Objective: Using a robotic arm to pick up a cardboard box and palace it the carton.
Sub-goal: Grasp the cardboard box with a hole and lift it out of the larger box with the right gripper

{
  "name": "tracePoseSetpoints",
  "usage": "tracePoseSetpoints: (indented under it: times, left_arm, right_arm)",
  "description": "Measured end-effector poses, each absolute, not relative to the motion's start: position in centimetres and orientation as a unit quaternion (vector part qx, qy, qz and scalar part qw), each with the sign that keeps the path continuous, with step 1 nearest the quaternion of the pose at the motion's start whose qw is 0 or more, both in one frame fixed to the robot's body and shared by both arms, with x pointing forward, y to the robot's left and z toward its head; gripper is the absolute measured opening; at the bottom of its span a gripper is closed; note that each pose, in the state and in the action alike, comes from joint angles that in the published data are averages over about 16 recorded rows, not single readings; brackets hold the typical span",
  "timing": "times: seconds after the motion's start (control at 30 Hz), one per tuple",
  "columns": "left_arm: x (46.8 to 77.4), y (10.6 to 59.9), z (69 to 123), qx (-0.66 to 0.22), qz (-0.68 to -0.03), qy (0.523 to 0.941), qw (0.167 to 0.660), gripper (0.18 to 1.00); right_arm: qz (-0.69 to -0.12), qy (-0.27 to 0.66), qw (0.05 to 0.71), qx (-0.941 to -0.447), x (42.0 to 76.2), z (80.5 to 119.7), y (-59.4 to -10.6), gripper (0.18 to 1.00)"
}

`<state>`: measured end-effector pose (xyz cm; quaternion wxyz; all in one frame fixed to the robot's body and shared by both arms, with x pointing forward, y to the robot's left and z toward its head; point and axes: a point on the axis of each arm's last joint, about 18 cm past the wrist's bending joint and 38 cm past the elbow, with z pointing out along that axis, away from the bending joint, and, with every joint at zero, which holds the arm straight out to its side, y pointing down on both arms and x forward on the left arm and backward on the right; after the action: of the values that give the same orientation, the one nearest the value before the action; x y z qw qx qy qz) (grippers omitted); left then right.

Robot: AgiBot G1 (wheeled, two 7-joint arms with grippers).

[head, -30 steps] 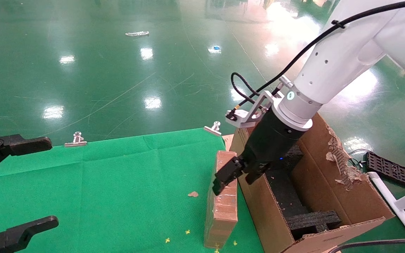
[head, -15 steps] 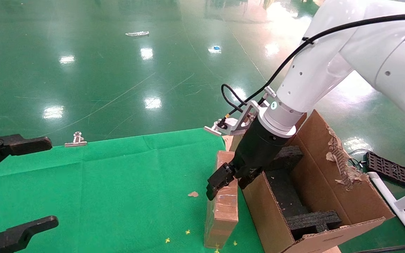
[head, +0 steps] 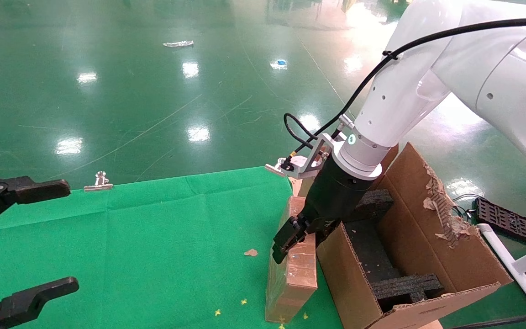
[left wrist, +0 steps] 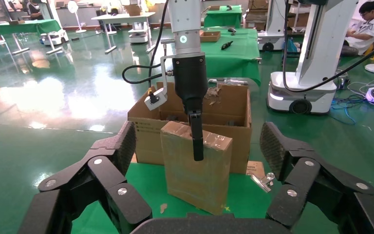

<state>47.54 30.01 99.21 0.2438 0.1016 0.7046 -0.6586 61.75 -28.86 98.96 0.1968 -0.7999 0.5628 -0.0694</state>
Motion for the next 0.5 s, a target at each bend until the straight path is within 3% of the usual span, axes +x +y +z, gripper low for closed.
tracePoseSetpoints:
  times: [0.23,0.5]
  left_arm:
    - [47.5,30.0,99.2,0.102,-0.659,0.705,0.244,0.91]
    - [47.5,30.0,99.2,0.102,-0.659,0.705,0.244,0.765]
  right_arm:
    - [-0.079,0.555,0.193,-0.806,61.8,99.2,-28.9,0.781]
    - [-0.108,0.518,0.198,-0.825,61.6,100.7,-29.3,0.609]
